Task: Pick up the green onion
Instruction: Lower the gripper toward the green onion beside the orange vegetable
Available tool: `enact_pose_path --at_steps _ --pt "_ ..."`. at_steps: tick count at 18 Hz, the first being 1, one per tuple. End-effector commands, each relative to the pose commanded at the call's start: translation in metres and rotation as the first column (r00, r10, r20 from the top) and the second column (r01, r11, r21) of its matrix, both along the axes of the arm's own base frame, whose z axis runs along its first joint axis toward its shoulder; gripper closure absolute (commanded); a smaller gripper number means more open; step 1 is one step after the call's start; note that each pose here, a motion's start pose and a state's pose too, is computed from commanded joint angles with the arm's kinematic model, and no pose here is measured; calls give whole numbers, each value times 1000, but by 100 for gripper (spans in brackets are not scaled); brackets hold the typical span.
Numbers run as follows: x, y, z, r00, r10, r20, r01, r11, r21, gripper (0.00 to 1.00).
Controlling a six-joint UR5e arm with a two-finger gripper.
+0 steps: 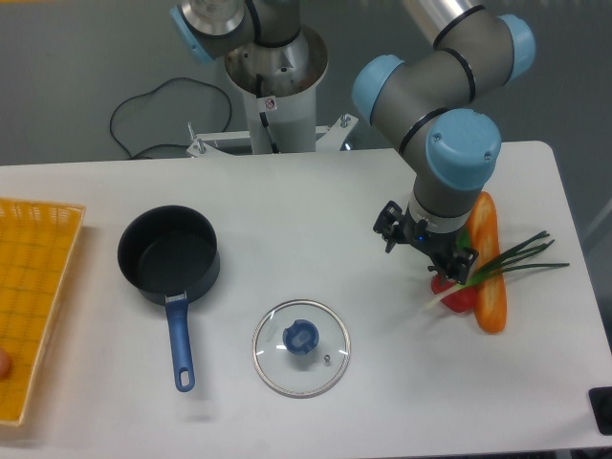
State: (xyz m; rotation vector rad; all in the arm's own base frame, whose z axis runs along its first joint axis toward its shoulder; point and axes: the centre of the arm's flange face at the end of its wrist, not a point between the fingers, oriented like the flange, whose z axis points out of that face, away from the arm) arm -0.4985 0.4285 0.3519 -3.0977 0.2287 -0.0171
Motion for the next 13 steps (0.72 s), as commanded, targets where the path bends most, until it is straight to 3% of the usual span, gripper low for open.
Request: enact_pose_path --at_steps 13 --pt "-18 15 -15 1000 -13 -16 14 998 55 0"
